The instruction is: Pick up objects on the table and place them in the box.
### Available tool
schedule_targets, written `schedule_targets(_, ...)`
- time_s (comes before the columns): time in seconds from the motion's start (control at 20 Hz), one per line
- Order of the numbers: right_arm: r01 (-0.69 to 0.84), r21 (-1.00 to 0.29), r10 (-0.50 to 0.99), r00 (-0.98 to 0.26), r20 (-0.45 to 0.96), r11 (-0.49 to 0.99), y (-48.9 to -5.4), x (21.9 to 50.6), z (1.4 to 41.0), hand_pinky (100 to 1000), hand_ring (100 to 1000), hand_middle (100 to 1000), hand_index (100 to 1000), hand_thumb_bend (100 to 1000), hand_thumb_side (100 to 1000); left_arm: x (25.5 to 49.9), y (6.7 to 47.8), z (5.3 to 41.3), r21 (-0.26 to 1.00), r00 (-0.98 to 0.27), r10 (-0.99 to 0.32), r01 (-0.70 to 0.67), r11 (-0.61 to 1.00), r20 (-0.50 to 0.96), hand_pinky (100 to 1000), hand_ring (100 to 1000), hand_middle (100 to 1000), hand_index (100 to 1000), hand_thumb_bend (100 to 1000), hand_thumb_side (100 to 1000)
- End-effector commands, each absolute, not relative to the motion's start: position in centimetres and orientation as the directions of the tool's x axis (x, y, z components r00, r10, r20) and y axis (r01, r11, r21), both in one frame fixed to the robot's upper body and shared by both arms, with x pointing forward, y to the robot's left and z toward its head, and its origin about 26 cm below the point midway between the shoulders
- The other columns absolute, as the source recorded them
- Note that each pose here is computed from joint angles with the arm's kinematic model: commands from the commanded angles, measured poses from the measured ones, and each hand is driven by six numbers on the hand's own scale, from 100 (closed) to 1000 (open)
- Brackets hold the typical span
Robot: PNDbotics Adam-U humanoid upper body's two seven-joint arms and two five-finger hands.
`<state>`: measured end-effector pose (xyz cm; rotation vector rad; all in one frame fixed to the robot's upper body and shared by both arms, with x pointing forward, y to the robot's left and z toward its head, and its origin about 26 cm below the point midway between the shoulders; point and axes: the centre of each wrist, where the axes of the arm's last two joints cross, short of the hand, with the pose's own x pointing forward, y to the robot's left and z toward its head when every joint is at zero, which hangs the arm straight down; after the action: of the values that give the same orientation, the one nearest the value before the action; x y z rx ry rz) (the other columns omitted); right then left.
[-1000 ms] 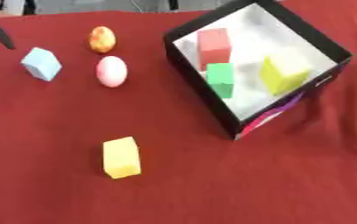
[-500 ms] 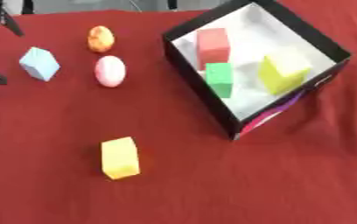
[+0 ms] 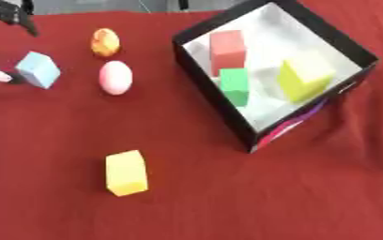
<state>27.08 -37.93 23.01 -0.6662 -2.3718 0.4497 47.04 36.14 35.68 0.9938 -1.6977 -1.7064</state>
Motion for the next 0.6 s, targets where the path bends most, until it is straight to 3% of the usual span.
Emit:
schedule_targets(0.05,0.357,-0.475,0.568,-0.696,0.439,0.804,-37.66,26.81,23.96,977,659,606,726,100,483,46.52,36.6,37.47,0.985,-0.596,-0.786,-0.141,-0.095,-0.161,815,834,744,778,589,100)
schedule_targets(0.6,0.348,-0.481,0.564,-0.705,0.431,0.804,-37.45,26.94,24.11,978,659,606,726,100,480,47.01,36.66,37.0,0.988,-0.557,-0.816,-0.101,-0.117,-0.154,815,832,749,767,622,100)
